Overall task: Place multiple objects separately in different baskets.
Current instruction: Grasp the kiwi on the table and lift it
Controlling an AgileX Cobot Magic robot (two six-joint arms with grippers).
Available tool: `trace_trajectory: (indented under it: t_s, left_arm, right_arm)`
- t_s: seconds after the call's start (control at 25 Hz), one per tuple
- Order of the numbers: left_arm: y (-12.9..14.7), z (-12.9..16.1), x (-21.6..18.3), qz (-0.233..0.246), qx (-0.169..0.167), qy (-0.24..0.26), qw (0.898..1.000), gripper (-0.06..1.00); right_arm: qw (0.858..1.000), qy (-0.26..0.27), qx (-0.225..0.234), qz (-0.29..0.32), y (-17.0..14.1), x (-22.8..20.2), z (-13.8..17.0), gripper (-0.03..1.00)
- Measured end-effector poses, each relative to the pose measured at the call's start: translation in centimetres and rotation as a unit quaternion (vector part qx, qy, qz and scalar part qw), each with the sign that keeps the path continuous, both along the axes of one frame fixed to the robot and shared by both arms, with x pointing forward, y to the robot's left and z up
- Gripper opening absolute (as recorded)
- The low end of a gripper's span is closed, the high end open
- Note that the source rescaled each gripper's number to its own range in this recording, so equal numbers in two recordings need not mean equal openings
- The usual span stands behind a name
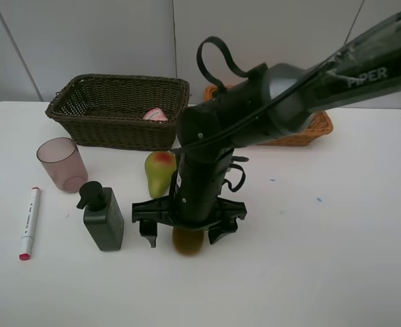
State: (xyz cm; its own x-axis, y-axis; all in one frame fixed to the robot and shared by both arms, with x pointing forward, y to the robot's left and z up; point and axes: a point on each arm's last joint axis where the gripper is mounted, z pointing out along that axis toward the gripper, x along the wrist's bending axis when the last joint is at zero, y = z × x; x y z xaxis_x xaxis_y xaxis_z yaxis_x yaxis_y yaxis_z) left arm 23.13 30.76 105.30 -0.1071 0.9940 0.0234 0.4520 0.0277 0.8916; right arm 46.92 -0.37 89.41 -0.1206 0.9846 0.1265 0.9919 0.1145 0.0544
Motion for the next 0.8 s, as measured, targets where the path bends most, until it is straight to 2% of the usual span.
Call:
trace_trajectory:
  t_s: [0.44,0.52,0.6,0.64,0.68,0.72,0.8]
  left_arm:
    - [0.0,0.0,0.0,0.0,0.0,0.0,1.0,0.89]
    - [0.0,0.0,0.0,0.0,0.0,0.0,1.0,0.89]
    - [0.0,0.0,0.0,0.0,0.0,0.0,1.0,0.89]
    - [0.0,0.0,0.0,0.0,0.0,0.0,1.0,0.89]
    - [0.0,0.0,0.0,0.0,0.0,0.0,1.0,0.89]
    - [0.0,0.0,0.0,0.0,0.0,0.0,1.0,0.89]
    - [0.0,0.0,0.0,0.0,0.0,0.0,1.0,0.89]
  right_arm:
    - [1.0,0.005,-0.005,0.0,0.0,-0.01,-0.54,0.97]
    - [1.0,0.005,-0.005,0.0,0.0,-0.01,-0.54,0.94]
    - [1.0,0.005,-0.005,0.0,0.0,-0.01,-0.54,0.79]
    - [1.0,0.005,-0.005,0.0,0.0,-0.01,-0.54,0.64]
    - [1.0,0.005,-0.005,0.0,0.0,-0.01,-0.54,0.43]
    - [1.0,0.005,-0.005,-0.001,0.0,-0.02,-0.54,0.35]
    - [1.0,0.006,-0.005,-0.001,0.01,-0.02,-0.54,0.36]
